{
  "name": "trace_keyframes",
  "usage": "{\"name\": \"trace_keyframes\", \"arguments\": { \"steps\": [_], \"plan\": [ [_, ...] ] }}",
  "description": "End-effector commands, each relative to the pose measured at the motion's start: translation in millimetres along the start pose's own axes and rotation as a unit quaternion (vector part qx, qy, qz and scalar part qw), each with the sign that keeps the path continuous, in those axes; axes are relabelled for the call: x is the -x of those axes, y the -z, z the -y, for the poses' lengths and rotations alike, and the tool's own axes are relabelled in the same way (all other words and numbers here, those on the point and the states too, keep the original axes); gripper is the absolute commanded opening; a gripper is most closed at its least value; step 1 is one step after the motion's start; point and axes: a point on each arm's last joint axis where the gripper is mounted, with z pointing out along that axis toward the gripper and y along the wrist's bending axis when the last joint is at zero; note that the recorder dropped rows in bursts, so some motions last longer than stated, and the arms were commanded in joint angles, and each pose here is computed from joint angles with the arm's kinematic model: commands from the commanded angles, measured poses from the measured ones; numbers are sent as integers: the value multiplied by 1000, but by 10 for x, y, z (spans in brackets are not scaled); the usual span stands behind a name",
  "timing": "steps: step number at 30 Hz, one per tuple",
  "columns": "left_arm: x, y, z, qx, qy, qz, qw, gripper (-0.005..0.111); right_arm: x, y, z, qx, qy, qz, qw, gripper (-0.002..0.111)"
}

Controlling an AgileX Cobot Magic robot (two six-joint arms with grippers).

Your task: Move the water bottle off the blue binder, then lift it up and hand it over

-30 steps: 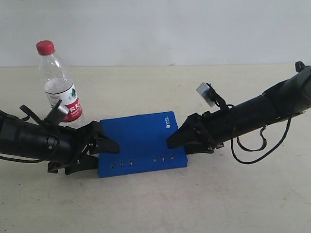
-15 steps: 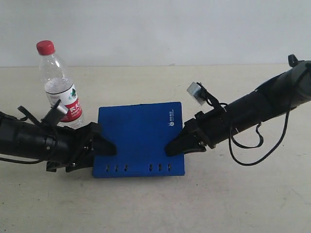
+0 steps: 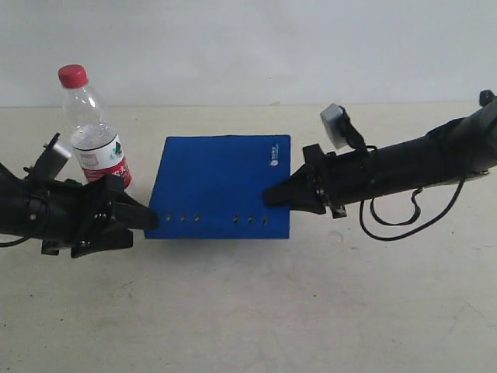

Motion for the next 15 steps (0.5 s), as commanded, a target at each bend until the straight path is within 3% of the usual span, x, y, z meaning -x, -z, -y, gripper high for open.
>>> {"name": "trace_keyframes", "arguments": {
  "steps": [1,8,12,15],
  "plan": [
    [-156,15,-27,-2,19,-27,999,56,86,225,11,4,-13,31,999,0],
    [-392,16,30,-80,98,-26,992,56,-113,387,-233,-82,49,-126,987,0],
    [-613,-30,15,-74,108,-27,991,56,-92,415,-399,-88,57,-124,987,0],
    [-741,-49,32,-77,119,-47,989,56,-102,355,-455,-89,28,-126,988,0]
  ]
}}
